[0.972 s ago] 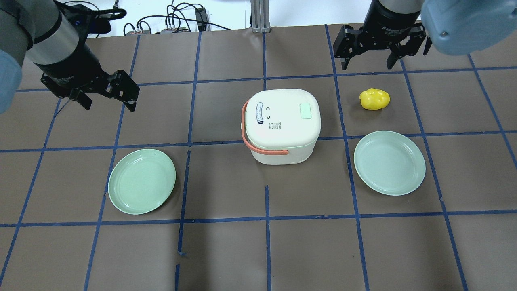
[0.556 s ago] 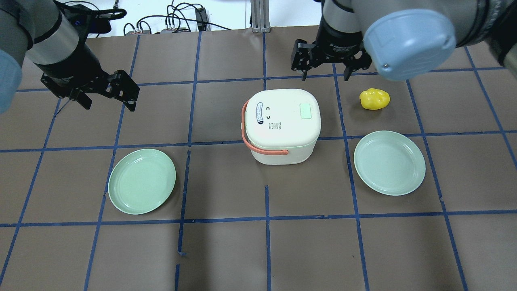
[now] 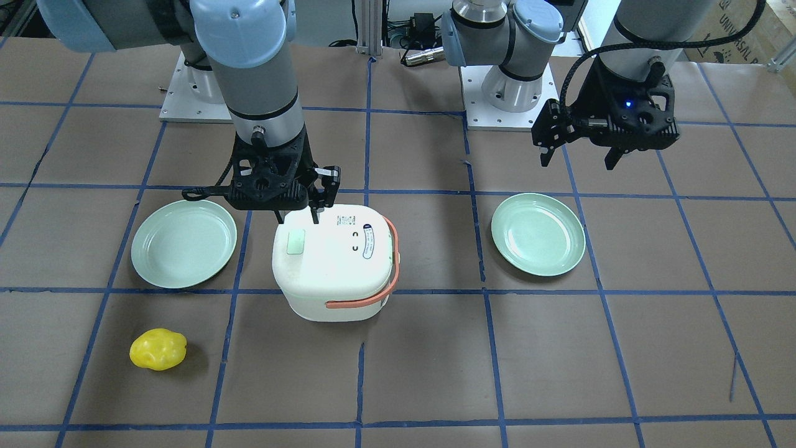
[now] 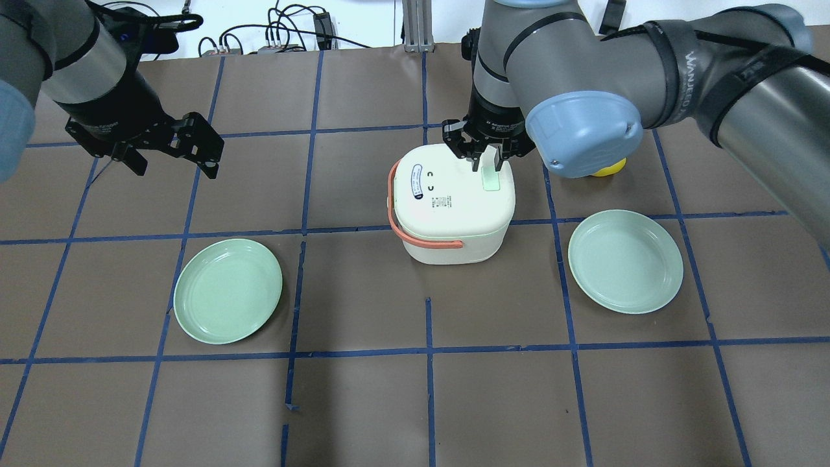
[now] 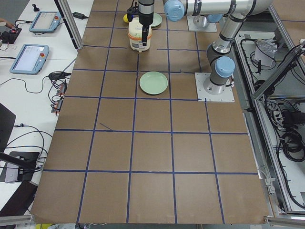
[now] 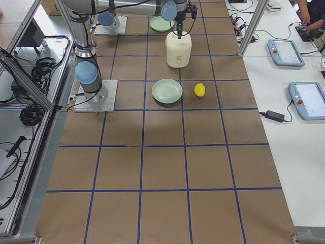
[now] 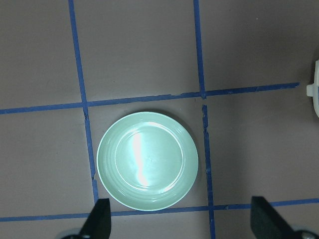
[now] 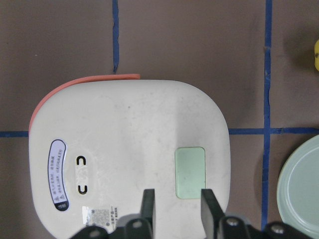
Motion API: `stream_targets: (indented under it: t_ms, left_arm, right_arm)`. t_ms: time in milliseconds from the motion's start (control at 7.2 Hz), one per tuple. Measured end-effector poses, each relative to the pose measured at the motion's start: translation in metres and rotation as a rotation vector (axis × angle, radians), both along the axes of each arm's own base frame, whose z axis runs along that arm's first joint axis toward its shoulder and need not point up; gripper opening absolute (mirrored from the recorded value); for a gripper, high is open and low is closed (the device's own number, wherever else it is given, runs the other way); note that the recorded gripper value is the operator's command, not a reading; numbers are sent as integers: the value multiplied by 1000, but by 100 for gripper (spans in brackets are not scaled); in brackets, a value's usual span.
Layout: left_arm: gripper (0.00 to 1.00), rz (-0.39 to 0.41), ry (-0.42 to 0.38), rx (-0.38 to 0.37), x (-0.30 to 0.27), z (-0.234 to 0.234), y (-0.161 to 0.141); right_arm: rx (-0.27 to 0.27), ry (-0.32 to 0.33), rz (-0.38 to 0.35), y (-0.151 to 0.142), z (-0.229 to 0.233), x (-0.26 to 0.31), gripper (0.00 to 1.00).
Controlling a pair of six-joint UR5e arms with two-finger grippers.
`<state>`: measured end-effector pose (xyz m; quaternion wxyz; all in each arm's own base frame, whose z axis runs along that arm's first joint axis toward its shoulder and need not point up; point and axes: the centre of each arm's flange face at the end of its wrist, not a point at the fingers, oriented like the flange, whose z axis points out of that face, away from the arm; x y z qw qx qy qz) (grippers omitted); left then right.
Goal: Press rice cooker button
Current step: 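Press down on the green lid button with the closed right gripper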
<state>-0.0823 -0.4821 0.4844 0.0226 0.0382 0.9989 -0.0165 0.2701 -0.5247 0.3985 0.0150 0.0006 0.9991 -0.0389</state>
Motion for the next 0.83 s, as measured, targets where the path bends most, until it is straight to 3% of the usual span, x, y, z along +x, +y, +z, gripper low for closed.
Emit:
stream_targets:
  t_ms: [833]
  left_arm:
    - [100,0,0,0,0,0,0]
  right_arm:
    - [40,2,-21,-15,-24,-20,5]
